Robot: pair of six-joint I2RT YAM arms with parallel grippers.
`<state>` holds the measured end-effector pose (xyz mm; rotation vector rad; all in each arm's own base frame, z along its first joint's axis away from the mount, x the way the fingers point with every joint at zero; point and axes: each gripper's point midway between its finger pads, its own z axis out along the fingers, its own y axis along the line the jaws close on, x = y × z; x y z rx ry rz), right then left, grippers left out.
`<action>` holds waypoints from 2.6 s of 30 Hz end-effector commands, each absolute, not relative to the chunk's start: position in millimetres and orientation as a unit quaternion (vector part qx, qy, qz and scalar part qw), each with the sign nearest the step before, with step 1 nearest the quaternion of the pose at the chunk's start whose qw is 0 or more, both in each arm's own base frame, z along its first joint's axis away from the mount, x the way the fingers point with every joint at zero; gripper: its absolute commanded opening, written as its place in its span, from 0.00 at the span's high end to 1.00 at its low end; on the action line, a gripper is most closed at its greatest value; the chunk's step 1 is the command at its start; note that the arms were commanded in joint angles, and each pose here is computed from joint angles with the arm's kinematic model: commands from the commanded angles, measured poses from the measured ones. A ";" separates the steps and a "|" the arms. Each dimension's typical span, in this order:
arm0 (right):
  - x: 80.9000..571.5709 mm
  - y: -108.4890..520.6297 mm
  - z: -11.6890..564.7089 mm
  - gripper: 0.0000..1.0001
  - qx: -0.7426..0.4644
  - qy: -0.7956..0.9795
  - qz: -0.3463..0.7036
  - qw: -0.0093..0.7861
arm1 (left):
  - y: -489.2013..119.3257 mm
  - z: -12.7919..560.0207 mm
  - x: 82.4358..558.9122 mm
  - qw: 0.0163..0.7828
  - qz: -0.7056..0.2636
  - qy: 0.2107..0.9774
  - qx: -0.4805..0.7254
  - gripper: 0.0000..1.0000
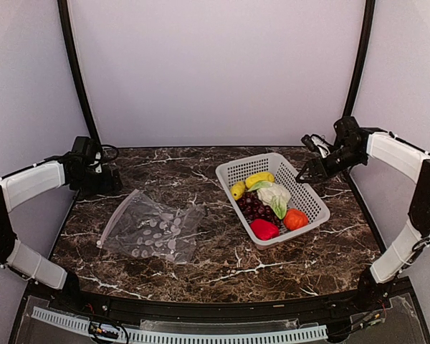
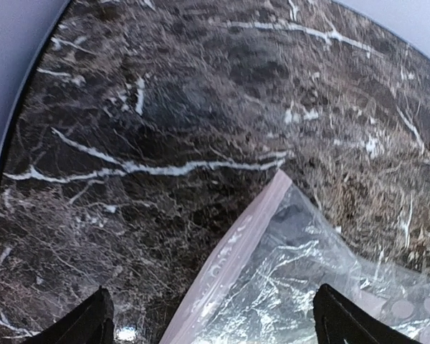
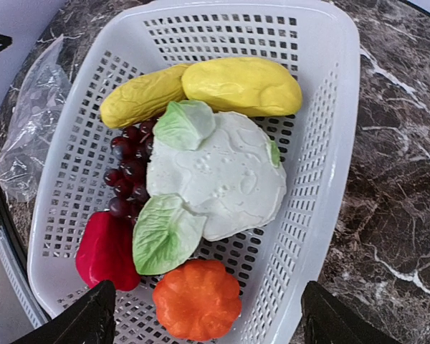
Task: Place the food in the zip-top bag and seal the zipper
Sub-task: Move the bin to the center of the board, then pick up the zipper food storage bag at the center of the board, then pass from the left arm to the right
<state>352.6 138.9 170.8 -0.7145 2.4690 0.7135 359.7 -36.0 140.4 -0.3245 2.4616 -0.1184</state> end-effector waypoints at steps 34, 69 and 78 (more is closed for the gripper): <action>330.1 189.5 244.7 0.01 -0.370 0.789 0.386 0.303 | -68.9 155.2 349.0 0.280 -0.118 0.952 0.024 0.99; 323.1 252.8 270.9 0.01 -0.396 0.732 0.467 0.299 | -366.3 293.1 303.6 0.519 -0.188 0.790 0.267 0.99; 341.2 309.3 284.4 0.30 -0.347 0.749 0.509 0.243 | -376.4 304.8 327.4 0.588 -0.256 0.753 0.149 0.99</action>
